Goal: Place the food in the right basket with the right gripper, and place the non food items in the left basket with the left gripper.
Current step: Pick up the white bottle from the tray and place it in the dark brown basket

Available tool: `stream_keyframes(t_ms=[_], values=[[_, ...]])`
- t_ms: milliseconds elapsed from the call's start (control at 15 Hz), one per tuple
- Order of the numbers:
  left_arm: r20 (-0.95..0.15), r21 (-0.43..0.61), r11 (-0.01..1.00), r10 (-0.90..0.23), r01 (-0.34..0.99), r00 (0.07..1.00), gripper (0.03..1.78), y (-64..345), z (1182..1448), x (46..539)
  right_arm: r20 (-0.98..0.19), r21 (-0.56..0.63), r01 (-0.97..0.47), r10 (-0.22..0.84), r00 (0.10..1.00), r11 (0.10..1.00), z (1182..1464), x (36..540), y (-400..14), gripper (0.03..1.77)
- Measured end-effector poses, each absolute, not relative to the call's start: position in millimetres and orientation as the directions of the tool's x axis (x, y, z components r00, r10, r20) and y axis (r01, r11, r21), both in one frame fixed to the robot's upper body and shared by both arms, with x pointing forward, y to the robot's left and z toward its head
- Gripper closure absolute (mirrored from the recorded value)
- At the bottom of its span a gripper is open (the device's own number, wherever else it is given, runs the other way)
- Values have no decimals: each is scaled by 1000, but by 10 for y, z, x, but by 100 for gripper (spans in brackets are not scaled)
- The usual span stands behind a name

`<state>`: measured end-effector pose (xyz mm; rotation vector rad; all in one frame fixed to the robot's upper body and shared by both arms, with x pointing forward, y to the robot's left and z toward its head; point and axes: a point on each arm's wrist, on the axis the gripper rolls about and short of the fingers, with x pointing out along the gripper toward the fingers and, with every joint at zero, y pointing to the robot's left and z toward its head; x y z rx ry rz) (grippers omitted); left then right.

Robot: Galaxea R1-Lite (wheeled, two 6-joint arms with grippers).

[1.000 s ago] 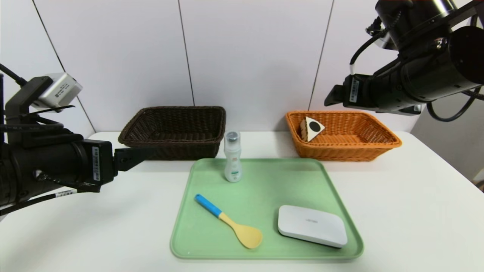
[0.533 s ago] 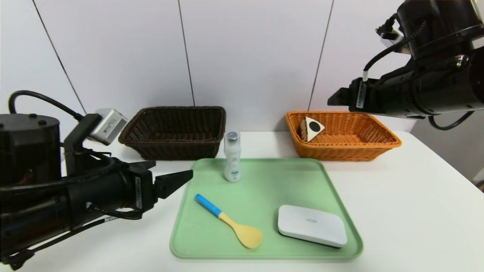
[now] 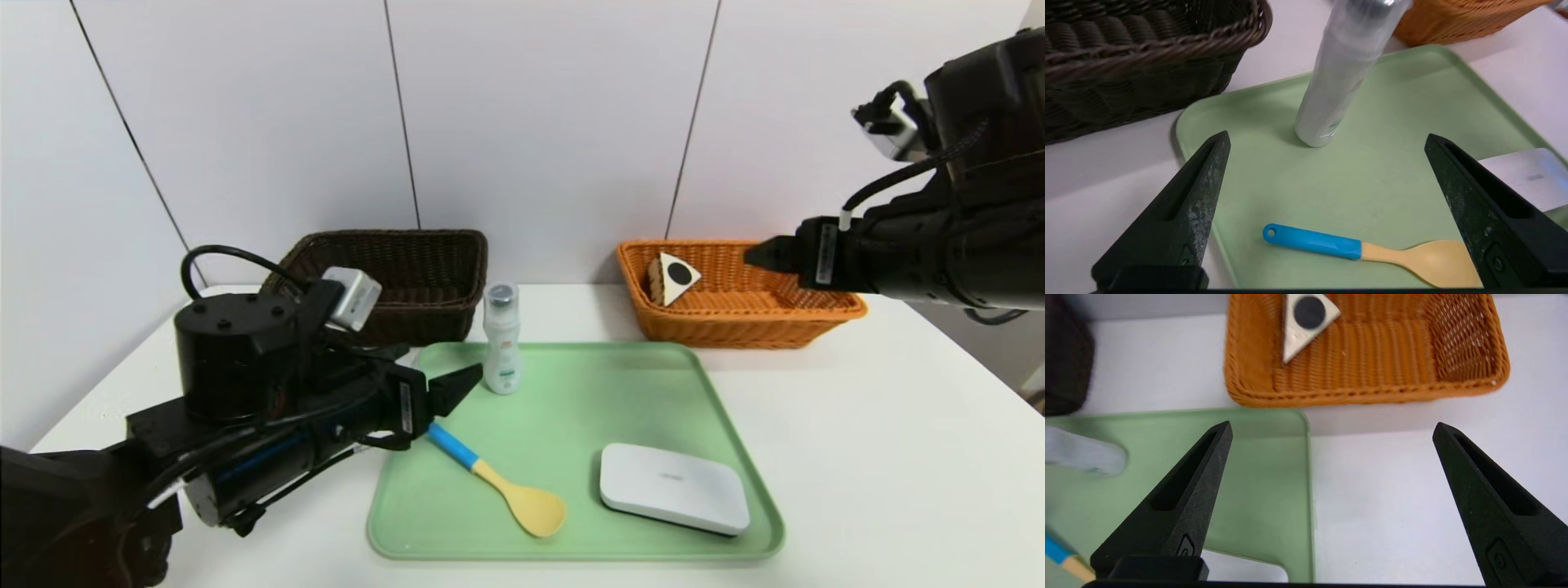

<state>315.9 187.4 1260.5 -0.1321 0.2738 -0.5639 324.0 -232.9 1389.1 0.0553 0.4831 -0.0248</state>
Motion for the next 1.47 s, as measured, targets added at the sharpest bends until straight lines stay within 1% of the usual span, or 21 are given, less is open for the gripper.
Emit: stream_keyframes(t_ms=[133,267,400,467,533,667,800,1000,1200,1467], values=[[-241,-177,840,-541,512,805,12,1770,12499,3173,-355,89,-18,49,934,996,14026,3220,-2318,11],[-242,-173,831,-557,529,795,12,1683,12421,3177,-249,90,-86,106,963,992,14127,3161,-2331,11],[-269,-153,841,-541,519,797,12,1633,12299,3191,-195,118,-158,179,964,980,14145,3074,-2361,11],[-278,-126,858,-512,498,812,12,1604,12229,3211,-175,127,-169,190,966,977,14136,3035,-2387,11],[-275,-102,872,-487,479,829,12,1565,12169,3229,-166,131,-172,192,967,976,14108,2994,-2419,10],[-220,-77,888,-458,453,861,12,1475,12104,3272,-180,134,-180,202,963,975,14025,2917,-2473,11],[-198,-52,899,-436,435,878,12,1396,12023,3283,-179,140,-182,206,962,973,14012,2877,-2529,10],[-195,-49,893,-447,447,873,12,1319,11959,3284,-179,148,-197,222,958,969,14010,2865,-2569,10],[-185,-50,891,-453,452,872,12,1283,11967,3298,-187,147,-198,224,956,969,13986,2871,-2571,11],[-143,-50,888,-460,458,876,12,1218,12051,3353,-208,143,-195,223,952,970,13924,2877,-2569,10]])
